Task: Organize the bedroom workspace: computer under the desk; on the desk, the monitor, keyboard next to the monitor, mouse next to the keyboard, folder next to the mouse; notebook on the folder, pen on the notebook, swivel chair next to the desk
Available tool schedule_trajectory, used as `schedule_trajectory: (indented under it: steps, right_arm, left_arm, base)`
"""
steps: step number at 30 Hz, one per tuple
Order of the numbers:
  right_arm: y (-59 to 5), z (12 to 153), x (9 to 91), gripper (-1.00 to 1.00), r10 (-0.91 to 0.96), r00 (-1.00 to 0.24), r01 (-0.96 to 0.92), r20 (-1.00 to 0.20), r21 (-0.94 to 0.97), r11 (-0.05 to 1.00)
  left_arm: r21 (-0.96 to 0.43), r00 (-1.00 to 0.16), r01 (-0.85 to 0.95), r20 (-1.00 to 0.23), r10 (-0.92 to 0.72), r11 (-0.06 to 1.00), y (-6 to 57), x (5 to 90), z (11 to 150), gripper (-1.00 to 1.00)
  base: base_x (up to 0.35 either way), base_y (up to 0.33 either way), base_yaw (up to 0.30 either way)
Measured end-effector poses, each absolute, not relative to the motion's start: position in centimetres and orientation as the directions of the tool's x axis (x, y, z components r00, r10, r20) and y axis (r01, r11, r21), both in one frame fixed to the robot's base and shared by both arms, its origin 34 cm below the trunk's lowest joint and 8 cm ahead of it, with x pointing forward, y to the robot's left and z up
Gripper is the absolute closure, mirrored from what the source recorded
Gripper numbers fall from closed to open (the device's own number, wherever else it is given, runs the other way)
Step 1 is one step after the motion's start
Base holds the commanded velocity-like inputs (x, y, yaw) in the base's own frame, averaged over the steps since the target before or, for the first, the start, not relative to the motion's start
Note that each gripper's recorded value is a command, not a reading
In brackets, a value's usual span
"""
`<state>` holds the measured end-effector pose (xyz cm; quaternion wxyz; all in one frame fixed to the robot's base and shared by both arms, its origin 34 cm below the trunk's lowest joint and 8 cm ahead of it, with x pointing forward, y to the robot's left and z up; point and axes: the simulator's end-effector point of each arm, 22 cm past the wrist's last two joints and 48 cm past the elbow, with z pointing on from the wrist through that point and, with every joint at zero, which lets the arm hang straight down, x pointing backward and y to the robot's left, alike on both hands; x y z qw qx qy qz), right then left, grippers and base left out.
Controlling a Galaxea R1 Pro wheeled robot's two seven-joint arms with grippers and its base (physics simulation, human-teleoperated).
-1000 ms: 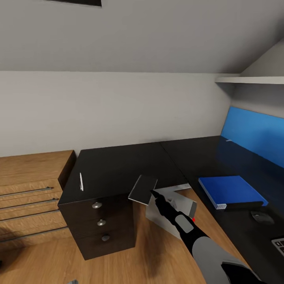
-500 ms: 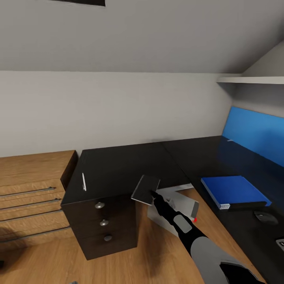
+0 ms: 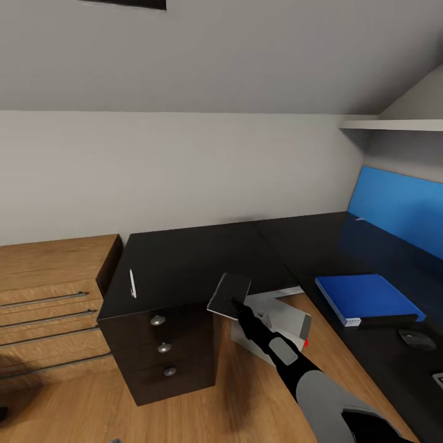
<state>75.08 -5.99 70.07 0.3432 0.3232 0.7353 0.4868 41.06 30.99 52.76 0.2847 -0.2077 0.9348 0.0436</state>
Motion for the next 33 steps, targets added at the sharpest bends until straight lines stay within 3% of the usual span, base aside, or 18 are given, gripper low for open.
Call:
schedule_trajectory:
  steps: [33]
  right_arm:
    - [-5.57, 70.85, 74.96, -1.00, 0.808, -0.560, 0.145, -0.184, 0.938, 0.314]
  left_arm:
    - [-0.037, -0.750, -0.416, -0.550, -0.366, 0.908, 31.08, 41.12, 53.68, -1.00]
  base:
    - [0.000, 0.000, 0.000]
